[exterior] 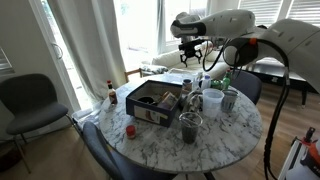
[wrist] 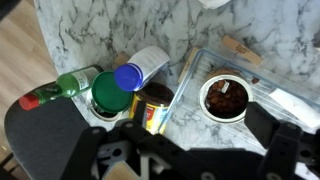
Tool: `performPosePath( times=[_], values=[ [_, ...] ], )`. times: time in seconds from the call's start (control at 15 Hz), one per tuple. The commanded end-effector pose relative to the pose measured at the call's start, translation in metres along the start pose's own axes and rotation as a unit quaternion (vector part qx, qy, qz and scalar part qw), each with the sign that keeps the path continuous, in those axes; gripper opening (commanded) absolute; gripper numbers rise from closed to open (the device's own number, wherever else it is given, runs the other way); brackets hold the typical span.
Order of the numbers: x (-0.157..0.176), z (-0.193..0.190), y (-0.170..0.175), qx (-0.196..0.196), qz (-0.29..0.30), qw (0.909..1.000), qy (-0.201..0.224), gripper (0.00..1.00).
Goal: Pick up the opened without a lid coffee jar and put it in the crisper drawer on the table
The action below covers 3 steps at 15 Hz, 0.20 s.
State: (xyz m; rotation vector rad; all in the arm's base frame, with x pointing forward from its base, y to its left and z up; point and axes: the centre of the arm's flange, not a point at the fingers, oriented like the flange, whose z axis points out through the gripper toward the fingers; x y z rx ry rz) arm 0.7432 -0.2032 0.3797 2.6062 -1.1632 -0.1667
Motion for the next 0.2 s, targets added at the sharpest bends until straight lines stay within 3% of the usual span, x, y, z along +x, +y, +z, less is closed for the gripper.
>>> performPosePath(
  times=[0.0, 0.13],
  values=[
    [0.0004, -0.0041, 0.0024, 0.002, -0.018, 0.9998, 0.002, 1.0],
    [0.001, -0.0078, 0.0049, 0.003, -0.032, 0.9995, 0.004, 1.0]
  ],
)
